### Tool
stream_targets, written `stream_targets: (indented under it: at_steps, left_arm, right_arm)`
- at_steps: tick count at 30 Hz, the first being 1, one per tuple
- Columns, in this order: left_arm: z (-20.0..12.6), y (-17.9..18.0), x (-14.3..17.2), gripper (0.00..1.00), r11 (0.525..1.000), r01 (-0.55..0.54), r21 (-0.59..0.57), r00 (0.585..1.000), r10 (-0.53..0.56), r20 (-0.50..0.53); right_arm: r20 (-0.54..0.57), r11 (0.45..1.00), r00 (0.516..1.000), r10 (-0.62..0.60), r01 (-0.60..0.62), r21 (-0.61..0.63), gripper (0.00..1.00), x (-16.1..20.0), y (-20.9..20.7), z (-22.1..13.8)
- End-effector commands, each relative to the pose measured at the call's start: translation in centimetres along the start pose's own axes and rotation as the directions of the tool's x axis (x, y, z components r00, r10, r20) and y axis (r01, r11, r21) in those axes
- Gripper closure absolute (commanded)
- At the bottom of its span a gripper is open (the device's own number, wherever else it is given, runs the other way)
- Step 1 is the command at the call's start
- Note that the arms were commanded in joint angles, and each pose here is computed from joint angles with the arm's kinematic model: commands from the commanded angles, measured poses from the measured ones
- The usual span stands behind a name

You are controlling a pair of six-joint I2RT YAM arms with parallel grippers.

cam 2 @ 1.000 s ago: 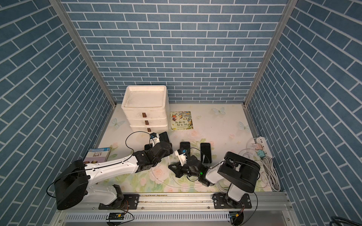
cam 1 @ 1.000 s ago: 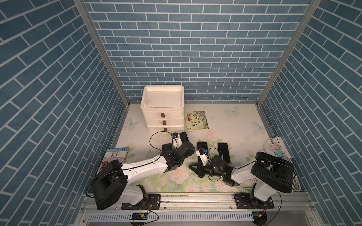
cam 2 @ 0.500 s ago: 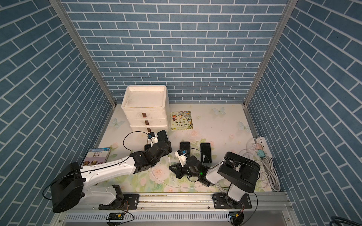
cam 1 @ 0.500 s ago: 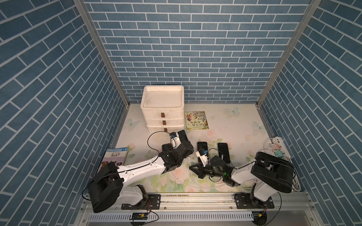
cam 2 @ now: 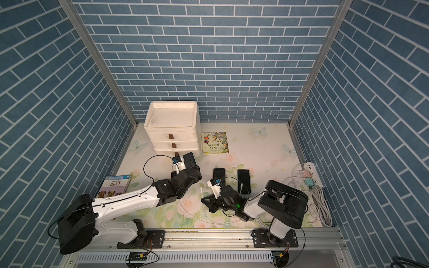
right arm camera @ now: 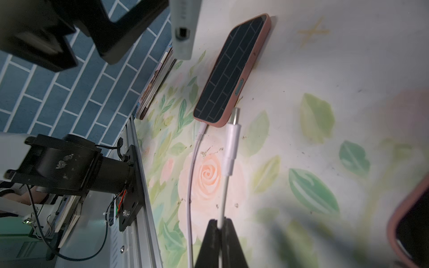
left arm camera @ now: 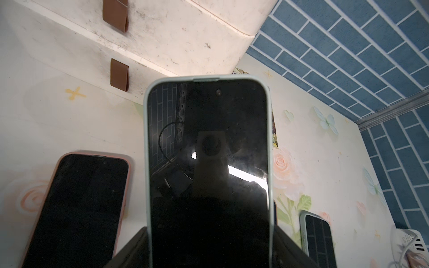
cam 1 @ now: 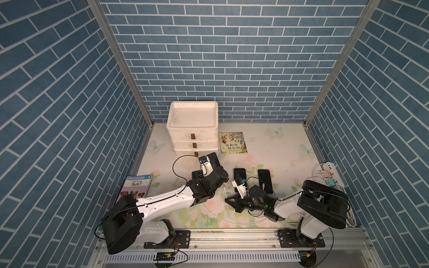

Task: Unplug the charging cable from the phone
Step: Remove the charging cable from the phone, then place the phone at the center of the board.

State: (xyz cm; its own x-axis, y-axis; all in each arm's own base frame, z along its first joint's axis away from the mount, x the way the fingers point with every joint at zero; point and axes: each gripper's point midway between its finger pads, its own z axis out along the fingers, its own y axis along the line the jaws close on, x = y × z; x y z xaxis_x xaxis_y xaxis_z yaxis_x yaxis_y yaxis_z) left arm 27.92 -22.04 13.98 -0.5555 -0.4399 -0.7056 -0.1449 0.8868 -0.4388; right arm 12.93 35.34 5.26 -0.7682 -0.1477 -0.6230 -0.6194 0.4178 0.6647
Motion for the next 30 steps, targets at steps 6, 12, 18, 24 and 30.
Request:
stream_targets:
  at_steps: [6, 12, 18, 24, 30]
  left_arm:
    - [-0.3, -0.5, -1.0, 1.00, 1.000, -0.005, -0.009, 0.999, 0.005, 0.033]
    - [0.5, 0.1, -0.1, 1.00, 0.998, -0.030, -0.056, 1.000, 0.030, 0.003]
    - [1.4, 1.0, 0.8, 1.00, 0.996, -0.039, -0.085, 0.998, 0.035, -0.042]
    - [3.0, 1.8, 2.4, 1.00, 0.989, -0.085, -0.119, 0.990, 0.070, -0.122]
    - [3.6, 2.2, 2.6, 1.00, 0.986, -0.109, -0.127, 0.986, 0.091, -0.142]
  right_arm:
    - [-0.032, 0.998, 0.998, -0.048, 0.050, 0.050, 0.53, 0.7, -0.6, 0.1]
    - [-0.047, 0.996, 0.997, -0.054, 0.058, 0.074, 0.34, 1.1, -0.9, -0.1]
    - [-0.101, 0.994, 0.992, -0.076, 0.083, 0.066, 0.36, 2.1, -0.4, 0.5]
    - [-0.157, 0.995, 0.983, -0.094, 0.097, 0.013, 0.36, 3.0, 0.8, 1.7]
    - [-0.203, 0.995, 0.974, -0.096, 0.086, -0.053, 0.37, 4.0, 1.8, 2.7]
